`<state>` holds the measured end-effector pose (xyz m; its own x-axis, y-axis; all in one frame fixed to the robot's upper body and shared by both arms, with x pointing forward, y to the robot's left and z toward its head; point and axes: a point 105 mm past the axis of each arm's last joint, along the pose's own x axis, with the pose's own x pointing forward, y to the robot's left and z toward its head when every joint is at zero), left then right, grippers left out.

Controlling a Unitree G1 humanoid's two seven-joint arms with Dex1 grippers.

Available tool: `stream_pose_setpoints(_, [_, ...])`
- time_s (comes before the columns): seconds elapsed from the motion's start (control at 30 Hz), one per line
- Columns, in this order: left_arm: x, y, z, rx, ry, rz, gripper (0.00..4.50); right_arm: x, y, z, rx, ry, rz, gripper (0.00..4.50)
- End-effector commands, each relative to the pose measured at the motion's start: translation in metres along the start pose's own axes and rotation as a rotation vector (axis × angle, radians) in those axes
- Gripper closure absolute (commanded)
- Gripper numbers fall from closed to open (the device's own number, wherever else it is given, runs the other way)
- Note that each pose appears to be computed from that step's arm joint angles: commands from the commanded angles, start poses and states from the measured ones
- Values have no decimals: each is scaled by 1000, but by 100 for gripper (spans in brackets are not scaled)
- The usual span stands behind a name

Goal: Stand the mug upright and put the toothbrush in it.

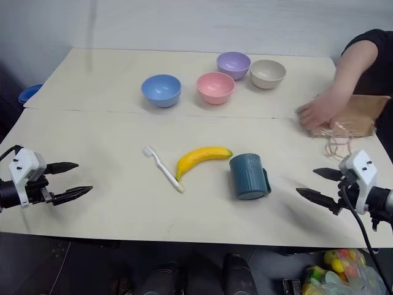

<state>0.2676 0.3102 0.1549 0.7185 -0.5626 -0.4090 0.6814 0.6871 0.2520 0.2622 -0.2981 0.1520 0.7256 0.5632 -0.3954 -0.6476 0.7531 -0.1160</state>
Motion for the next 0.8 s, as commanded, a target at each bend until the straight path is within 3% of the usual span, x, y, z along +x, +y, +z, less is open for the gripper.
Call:
stream_pose_setpoints(0.03, [-1, -2, 8, 32, -22, -6, 1, -4, -1, 8, -21, -21, -10, 2])
stream_pose_setpoints(0.43, [14, -12, 40, 11, -85, -121, 1, -16, 17, 31, -2, -39, 62, 2])
stream_pose_setpoints(0.8, [20, -11, 51, -3, -86, -178, 1, -15, 23, 30, -44, -11, 42, 2])
